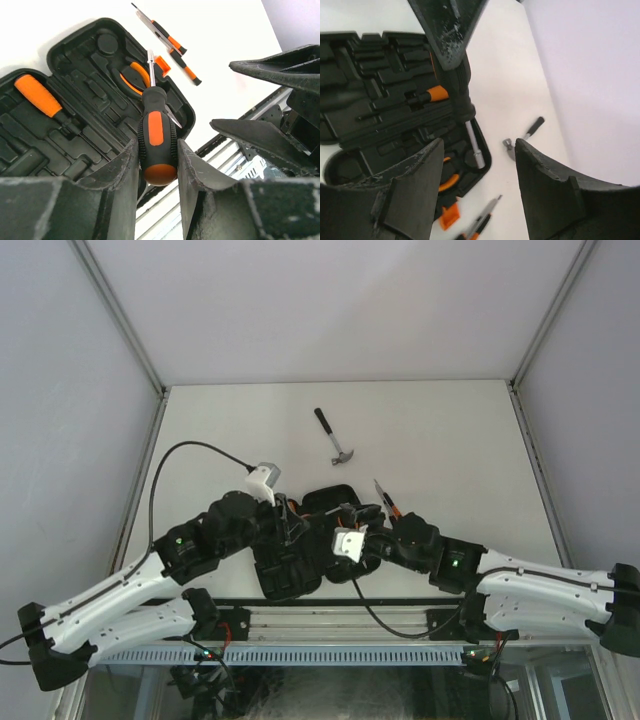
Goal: Sort the tools into containers
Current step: Pick up the screwdriver from the center of the board.
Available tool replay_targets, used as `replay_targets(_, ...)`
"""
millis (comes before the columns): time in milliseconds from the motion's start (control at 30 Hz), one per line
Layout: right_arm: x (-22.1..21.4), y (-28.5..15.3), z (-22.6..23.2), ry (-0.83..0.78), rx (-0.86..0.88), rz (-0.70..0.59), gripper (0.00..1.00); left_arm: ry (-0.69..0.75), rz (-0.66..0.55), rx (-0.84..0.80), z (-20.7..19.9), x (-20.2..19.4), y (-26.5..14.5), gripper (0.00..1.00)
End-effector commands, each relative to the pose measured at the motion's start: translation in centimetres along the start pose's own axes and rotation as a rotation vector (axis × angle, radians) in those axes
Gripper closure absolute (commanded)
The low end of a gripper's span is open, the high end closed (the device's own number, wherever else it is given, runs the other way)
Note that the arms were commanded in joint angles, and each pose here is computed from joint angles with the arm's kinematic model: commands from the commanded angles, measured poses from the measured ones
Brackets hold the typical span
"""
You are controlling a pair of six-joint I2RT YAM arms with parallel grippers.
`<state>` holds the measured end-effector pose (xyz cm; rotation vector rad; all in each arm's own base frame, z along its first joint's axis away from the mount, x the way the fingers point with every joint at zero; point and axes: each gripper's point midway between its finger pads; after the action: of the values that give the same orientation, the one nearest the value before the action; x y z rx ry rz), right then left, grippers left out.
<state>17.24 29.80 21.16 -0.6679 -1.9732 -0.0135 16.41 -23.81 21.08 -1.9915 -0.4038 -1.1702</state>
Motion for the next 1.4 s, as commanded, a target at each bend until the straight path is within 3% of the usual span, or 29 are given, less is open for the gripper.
replay_targets(0,2.1,-1.0,-2.2,0.352,-0.131,-0.121,0.41,0.012,-0.137,0.036,0.6,3.3,-1.6,1.0)
replay_targets(267,3.7,-2.7,-5.1,1.041,-0.274,-0.286,0.41,-0.014,-0.303,0.068,1.6,5.7,-4.2,1.0)
replay_targets(500,6.9,-3.3,-7.7,1.454,-0.26,-0.479,0.41,-0.001,-0.416,0.054,1.6,7.6,-5.7,1.0)
replay_targets(767,7.5,-1.2,-9.2,1.888,-0.248,-0.61,0.39,0.022,-0.452,0.014,0.7,8.6,-6.0,1.0)
replay_targets(1067,9.5,1.8,-8.2,2.164,-0.113,-0.678,0.36,0.025,-0.437,0.007,0.7,8.0,-5.2,1.0)
replay_targets(1367,9.1,4.2,-6.2,2.315,-0.073,-0.596,0.41,0.04,-0.428,-0.043,-0.2,7.8,-5.0,1.0)
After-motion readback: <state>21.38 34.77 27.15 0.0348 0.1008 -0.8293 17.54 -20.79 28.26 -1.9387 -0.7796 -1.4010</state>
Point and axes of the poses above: each gripper's point midway between its finger pads, its own y axis out along the fingers, its own z axis along the line the jaws close on, x = y × z, and after that the axes turned 15 degrees about y, right-handed
